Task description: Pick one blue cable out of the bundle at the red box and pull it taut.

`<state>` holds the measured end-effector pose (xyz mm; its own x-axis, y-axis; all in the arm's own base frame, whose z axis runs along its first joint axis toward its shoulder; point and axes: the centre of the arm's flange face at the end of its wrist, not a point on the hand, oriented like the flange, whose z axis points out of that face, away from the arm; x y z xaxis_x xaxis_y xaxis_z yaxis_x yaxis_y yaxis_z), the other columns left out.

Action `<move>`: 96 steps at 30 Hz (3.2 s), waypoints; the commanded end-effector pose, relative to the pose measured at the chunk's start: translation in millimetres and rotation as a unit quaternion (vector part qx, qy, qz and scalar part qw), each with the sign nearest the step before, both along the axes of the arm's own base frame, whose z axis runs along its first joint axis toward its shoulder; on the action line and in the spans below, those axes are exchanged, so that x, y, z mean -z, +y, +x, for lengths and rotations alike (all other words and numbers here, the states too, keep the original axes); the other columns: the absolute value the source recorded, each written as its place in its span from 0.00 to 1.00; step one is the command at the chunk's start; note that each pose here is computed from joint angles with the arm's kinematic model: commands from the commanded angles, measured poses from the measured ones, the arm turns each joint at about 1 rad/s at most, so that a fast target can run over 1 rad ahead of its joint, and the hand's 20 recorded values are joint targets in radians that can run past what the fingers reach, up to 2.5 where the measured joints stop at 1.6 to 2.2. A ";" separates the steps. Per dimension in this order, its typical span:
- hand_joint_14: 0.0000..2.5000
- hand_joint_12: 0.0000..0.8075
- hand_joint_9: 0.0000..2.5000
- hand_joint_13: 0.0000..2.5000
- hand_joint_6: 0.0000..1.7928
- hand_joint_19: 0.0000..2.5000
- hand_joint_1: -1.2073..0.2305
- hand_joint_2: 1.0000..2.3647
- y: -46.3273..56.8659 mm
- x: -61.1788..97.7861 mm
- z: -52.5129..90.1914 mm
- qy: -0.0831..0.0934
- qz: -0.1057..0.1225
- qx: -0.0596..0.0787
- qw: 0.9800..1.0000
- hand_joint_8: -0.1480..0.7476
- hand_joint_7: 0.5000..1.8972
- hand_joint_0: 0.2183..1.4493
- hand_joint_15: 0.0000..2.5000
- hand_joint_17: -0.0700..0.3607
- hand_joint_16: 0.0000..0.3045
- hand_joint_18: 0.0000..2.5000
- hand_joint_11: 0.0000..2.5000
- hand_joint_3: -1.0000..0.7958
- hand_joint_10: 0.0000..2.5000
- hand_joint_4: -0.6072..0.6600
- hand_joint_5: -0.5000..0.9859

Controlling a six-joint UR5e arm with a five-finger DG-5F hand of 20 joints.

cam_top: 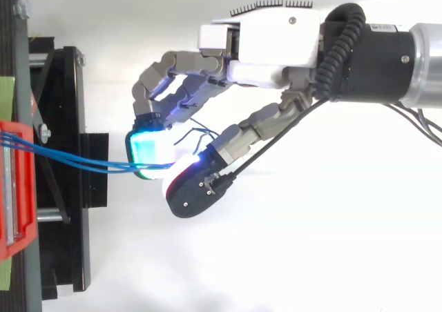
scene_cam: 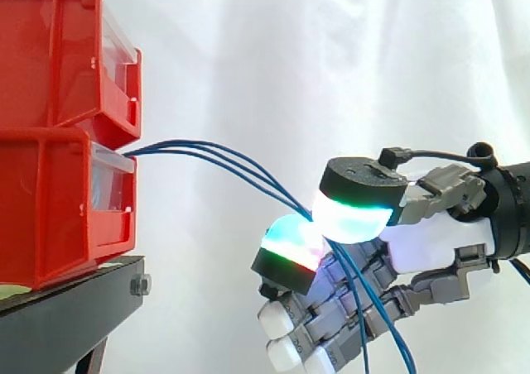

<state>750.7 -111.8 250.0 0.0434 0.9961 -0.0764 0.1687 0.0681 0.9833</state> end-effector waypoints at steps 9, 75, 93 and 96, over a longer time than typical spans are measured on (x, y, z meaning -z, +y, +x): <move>0.00 0.42 0.25 0.20 0.51 0.09 0.24 0.00 0.0 0.0 0.2 -0.001 0.009 0.016 1.000 0.52 0.29 0.34 0.08 0.41 0.16 0.22 0.14 0.28 0.00 0.62 0.23; 0.00 0.42 0.28 0.19 0.48 0.13 0.47 0.00 6.8 1.3 1.7 -0.002 0.008 0.033 0.999 0.54 0.38 0.28 0.09 0.41 0.16 0.19 0.13 0.32 0.00 0.62 0.25; 0.00 0.46 0.29 0.22 0.51 0.09 0.27 0.01 4.7 1.3 -0.3 0.004 0.010 0.033 0.999 0.57 0.42 0.32 0.09 0.44 0.18 0.23 0.15 0.51 0.00 0.58 0.26; 0.00 0.46 0.30 0.23 0.51 0.09 0.27 0.01 3.4 -1.0 -4.4 0.015 0.009 0.034 0.999 0.57 0.41 0.32 0.09 0.45 0.18 0.24 0.14 0.52 0.00 0.57 0.26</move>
<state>750.1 -106.9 249.6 0.1093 0.9923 -0.0575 0.1818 0.0369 0.9827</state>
